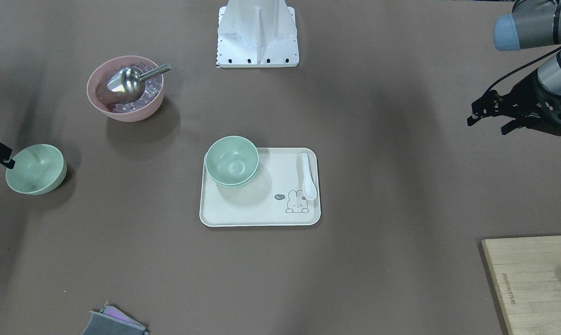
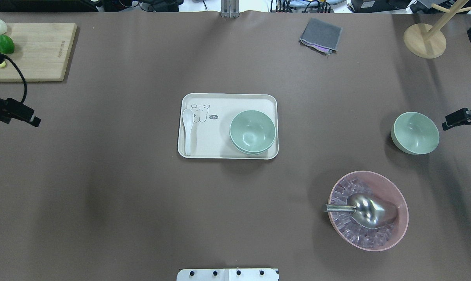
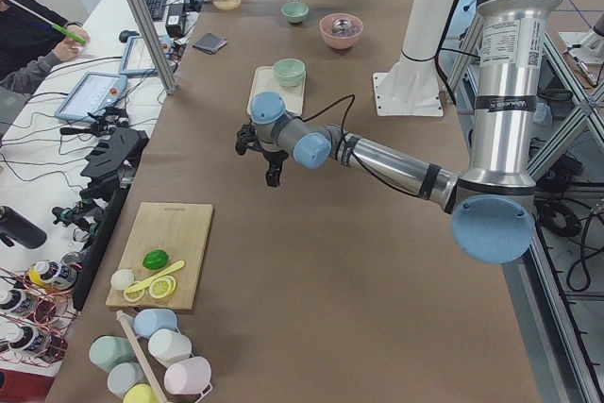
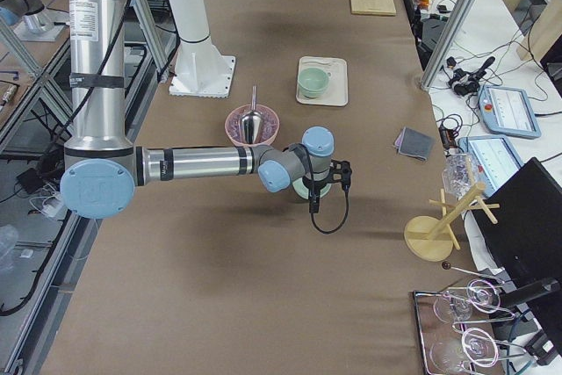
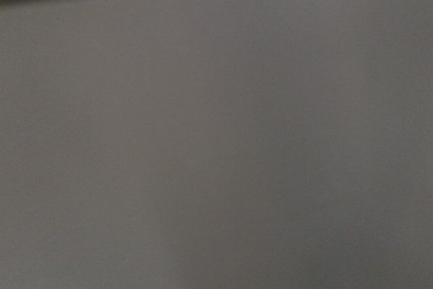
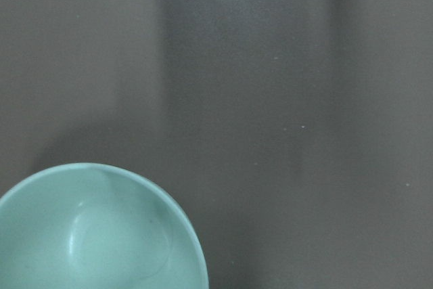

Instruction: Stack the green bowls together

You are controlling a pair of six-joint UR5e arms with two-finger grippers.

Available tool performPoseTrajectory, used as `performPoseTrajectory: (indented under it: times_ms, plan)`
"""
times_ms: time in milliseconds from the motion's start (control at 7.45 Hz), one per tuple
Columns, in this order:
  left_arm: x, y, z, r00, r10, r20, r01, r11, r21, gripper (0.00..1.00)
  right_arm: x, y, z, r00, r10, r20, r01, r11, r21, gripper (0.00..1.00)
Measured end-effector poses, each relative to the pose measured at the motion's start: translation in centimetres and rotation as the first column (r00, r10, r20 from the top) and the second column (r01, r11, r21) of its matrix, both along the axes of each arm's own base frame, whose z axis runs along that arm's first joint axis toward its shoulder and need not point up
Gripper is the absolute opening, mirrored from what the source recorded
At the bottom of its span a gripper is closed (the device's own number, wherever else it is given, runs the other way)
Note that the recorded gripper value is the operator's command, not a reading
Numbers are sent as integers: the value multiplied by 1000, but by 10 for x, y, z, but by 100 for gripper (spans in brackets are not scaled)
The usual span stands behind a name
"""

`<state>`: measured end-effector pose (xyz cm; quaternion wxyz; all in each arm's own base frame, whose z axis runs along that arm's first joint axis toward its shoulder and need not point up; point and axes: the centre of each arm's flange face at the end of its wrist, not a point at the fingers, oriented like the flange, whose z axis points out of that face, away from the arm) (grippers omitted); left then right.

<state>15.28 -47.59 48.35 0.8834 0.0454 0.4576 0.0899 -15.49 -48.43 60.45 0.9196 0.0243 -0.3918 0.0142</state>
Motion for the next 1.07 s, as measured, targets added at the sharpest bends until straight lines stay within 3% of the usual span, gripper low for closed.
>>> performPoseTrajectory:
  times_ms: [269, 671, 806, 1074]
  plan:
    - [-2, 0, 5, 1000, 1, 4, -1, 1000, -3, 98, -15, 3, 0, 1000, -4, -8, 4, 1000, 4, 73]
    - [-2, 1, 7, 1000, 2, 5, -2, 1000, -5, 98, -25, 5, -1, 1000, -7, -31, 8, 1000, 22, 41]
    - [-2, 1, 7, 1000, 2, 5, -2, 1000, -5, 98, -25, 5, -2, 1000, -4, -30, 5, 1000, 22, 35]
    - [-2, 1, 7, 1000, 2, 5, -2, 1000, -5, 98, -25, 7, -1, 1000, 4, -30, -4, 1000, 12, 35]
